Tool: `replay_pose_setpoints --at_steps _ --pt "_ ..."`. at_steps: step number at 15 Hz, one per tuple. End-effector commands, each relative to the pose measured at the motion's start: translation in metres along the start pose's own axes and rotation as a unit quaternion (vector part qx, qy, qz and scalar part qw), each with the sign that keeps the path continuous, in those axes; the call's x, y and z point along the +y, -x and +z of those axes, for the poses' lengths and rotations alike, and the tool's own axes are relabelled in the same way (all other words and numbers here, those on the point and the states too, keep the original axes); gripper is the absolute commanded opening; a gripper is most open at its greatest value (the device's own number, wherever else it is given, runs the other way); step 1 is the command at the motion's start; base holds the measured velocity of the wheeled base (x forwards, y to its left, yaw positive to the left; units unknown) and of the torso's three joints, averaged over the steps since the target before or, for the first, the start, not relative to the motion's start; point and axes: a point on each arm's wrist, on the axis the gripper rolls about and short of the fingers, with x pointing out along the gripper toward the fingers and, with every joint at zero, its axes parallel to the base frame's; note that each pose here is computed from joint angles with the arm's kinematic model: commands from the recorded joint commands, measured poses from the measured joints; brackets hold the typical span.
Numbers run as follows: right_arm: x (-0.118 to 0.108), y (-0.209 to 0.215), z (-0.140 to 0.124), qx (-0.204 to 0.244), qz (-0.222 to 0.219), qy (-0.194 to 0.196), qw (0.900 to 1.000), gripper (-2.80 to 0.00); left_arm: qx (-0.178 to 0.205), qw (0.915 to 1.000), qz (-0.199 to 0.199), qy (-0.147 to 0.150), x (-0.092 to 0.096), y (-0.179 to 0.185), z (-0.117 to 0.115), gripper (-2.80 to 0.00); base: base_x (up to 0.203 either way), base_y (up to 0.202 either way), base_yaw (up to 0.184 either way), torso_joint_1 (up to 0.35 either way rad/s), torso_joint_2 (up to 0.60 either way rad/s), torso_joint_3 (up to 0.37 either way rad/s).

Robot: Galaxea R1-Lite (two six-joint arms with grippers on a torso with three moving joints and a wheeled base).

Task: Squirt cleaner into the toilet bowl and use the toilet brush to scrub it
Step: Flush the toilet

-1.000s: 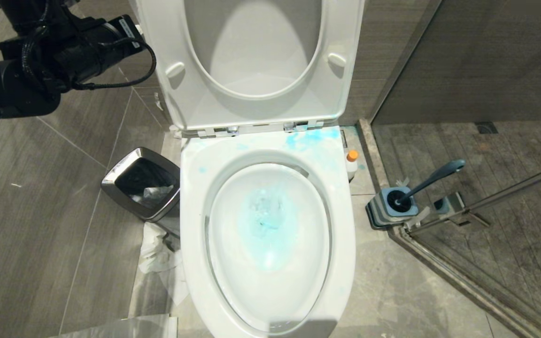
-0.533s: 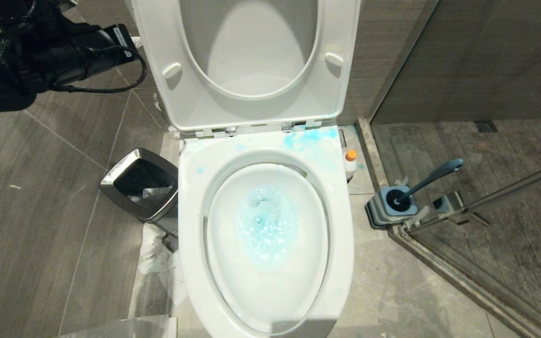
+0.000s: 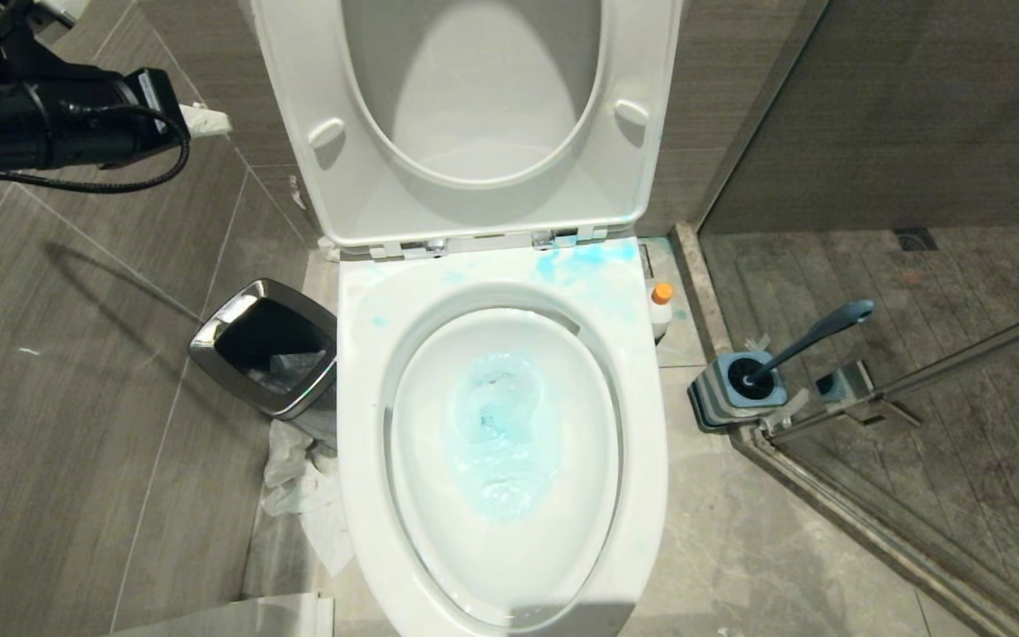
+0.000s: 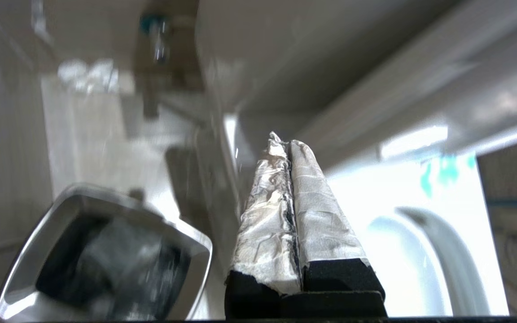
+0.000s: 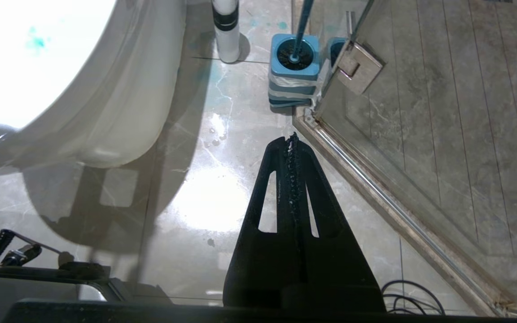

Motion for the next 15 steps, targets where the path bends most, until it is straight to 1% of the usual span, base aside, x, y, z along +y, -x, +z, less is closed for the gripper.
replay_pose_setpoints --at_steps 1,3,6,9,11,15 --pt "0.0 0.0 0.0 0.001 0.001 0.0 1.0 -2.8 0.012 0.9998 0.005 -0.014 -0.007 0.02 0.006 -2.8 0.0 0.0 0.0 0.0 0.0 0.0" --pt "0.0 0.0 0.0 0.001 0.001 0.0 1.0 -2.8 0.023 0.9996 0.011 -0.013 -0.006 0.024 0.005 -2.8 0.0 0.0 0.0 0.0 0.0 0.0" --pt "0.0 0.0 0.0 0.001 0.001 0.0 1.0 -2.8 0.021 0.9994 0.022 -0.016 -0.003 0.026 0.006 -2.8 0.0 0.0 0.0 0.0 0.0 0.0" --pt "0.0 0.0 0.0 0.001 0.001 0.0 1.0 -2.8 0.027 0.9982 0.051 -0.019 -0.003 0.03 0.005 -2.8 0.0 0.0 0.0 0.0 0.0 0.0" --pt "0.0 0.0 0.0 0.001 0.001 0.0 1.0 -2.8 0.039 0.9972 0.057 -0.029 -0.002 0.031 0.003 -2.8 0.0 0.0 0.0 0.0 0.0 0.0" --pt "0.0 0.0 0.0 0.001 0.001 0.0 1.0 -2.8 0.035 0.9969 0.064 -0.029 0.001 0.033 0.005 -2.8 0.0 0.0 0.0 0.0 0.0 -0.052"
